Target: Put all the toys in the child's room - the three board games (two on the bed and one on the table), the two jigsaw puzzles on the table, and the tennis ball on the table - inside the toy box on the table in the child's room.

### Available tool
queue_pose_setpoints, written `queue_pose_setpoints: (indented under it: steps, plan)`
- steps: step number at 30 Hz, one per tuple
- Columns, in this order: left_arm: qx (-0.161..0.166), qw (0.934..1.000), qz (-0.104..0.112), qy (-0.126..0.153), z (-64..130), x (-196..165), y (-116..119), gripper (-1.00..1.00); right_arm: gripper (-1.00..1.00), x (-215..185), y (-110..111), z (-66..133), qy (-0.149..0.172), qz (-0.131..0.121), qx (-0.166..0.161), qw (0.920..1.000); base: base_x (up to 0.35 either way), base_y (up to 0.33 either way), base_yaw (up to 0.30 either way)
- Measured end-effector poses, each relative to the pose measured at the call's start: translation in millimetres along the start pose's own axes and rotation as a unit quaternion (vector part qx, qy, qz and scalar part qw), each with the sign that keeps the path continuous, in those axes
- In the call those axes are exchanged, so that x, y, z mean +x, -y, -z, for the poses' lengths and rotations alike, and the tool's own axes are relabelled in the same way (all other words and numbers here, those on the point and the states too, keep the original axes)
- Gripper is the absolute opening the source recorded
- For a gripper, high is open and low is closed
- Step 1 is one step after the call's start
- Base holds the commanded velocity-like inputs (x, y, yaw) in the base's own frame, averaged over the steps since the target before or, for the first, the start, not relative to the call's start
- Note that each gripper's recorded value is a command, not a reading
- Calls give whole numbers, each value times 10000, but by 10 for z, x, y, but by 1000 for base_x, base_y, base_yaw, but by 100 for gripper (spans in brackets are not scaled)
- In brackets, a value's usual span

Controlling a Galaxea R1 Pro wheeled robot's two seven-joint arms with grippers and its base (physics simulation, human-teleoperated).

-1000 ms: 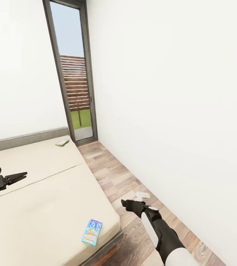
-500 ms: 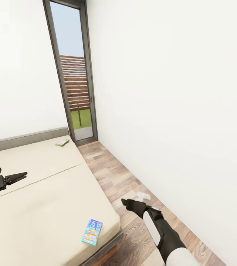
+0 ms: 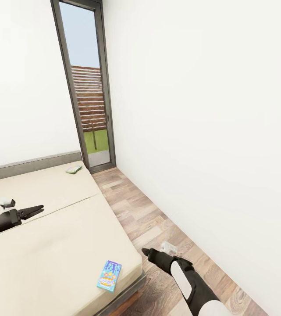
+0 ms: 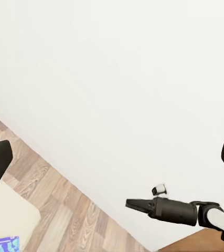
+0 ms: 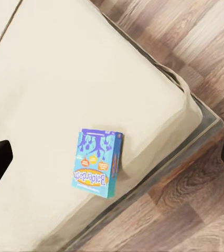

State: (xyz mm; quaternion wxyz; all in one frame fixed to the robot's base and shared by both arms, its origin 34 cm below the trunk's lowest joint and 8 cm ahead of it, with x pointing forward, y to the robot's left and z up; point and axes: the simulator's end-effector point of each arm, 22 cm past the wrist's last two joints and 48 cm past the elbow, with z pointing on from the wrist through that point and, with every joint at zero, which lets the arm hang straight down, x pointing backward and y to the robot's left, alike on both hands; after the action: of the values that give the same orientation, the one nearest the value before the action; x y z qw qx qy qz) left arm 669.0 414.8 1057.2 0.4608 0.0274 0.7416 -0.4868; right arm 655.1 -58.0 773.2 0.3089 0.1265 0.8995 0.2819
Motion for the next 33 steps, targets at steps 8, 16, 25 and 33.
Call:
queue_pose_setpoints:
  steps: [8,16,25,33]
  plan:
    - [404,9947,130,-931,-613,613,180,100,100,543,189,-35,-521,-208,-226,9982,0,0,0]
    - [670,9863,252,-1486,-965,1031,333,100,100,727,401,-51,-406,-216,-89,9989,0,0,0]
    - [978,9812,315,-1635,-1264,1266,519,100,100,779,382,-70,-333,-151,-91,9993,-21,4,0]
    - [978,9809,289,-1654,-1265,1270,521,100,100,785,376,-77,-287,-142,-82,9995,-146,89,0]
